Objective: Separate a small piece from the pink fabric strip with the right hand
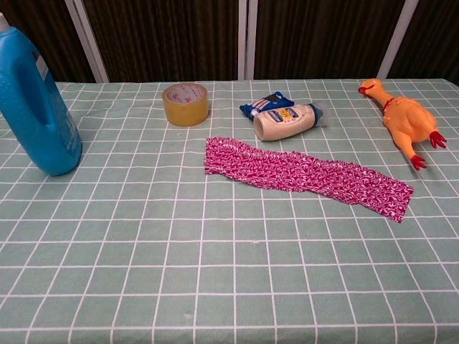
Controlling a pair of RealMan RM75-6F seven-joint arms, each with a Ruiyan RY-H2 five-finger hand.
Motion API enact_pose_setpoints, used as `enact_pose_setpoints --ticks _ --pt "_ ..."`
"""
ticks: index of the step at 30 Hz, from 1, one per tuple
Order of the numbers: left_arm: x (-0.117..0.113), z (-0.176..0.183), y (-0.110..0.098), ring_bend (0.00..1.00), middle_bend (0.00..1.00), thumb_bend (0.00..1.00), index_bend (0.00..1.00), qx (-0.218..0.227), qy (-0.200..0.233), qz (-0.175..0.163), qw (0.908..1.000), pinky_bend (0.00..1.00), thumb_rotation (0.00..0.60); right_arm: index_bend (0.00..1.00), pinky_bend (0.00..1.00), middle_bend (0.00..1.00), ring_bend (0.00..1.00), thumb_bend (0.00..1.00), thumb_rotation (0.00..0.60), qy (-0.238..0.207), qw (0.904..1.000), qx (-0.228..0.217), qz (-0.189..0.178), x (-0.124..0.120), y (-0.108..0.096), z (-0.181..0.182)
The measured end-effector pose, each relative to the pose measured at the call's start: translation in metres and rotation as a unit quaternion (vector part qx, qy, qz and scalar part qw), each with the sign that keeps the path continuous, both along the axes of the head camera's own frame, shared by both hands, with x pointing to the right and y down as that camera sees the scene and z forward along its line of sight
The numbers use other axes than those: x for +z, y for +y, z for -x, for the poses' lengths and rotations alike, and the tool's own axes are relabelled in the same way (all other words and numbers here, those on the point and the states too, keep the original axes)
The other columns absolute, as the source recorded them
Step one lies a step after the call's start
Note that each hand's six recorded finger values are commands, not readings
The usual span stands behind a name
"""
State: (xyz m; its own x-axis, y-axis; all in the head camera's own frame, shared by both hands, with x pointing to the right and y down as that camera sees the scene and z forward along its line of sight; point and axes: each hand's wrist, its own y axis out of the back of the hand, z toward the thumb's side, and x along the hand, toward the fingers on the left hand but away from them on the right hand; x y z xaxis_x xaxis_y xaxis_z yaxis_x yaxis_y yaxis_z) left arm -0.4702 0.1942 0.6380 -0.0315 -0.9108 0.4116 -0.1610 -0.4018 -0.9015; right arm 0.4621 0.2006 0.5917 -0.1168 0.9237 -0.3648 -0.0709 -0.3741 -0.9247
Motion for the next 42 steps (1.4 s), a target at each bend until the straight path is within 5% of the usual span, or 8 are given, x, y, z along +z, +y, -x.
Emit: enact_pose_setpoints --ticks 1,3,5,9,13,26,42 --pt "0.001 0.0 0.0 0.02 0.11 0.13 0.14 0.0 0.001 0.001 1.0 0.09 0.441 0.0 0.14 0.08 0.07 0.99 0.6 0.0 1.0 -0.002 -0.004 0.0 0.0 0.001" --pt "0.002 0.0 0.001 0.02 0.11 0.13 0.14 0.001 0.001 0.004 1.0 0.09 0.444 0.07 0.44 0.2 0.33 1.0 0.6 0.007 0.9998 -0.006 -0.016 -0.002 -0.002 0.002" --pt "0.003 -0.001 0.002 0.02 0.11 0.13 0.14 0.003 0.002 0.007 1.0 0.09 0.448 0.13 0.57 0.32 0.5 1.0 0.6 0.018 0.9995 -0.01 -0.025 -0.002 -0.001 0.003" --pt "0.004 -0.002 0.002 0.02 0.11 0.13 0.14 0.004 0.004 0.01 0.9999 0.09 0.445 0.14 0.64 0.73 0.67 0.99 0.6 0.013 0.9998 -0.008 -0.014 0.003 0.003 0.006" --pt "0.004 -0.003 0.003 0.02 0.11 0.13 0.14 0.004 0.007 0.011 0.9999 0.09 0.444 0.14 0.69 0.9 0.79 0.93 0.6 -0.001 0.9998 -0.008 0.016 0.01 0.008 0.011" --pt "0.002 -0.005 0.001 0.02 0.11 0.13 0.14 0.007 0.014 0.013 0.9998 0.09 0.446 0.12 0.72 0.94 0.83 0.97 0.6 -0.001 0.9912 -0.072 0.111 0.046 0.011 0.063" --pt "-0.003 0.0 -0.001 0.02 0.11 0.13 0.14 0.006 0.013 0.012 0.9998 0.09 0.441 0.11 0.72 0.94 0.83 0.96 0.6 -0.038 0.9658 -0.076 0.245 0.102 -0.001 0.112"
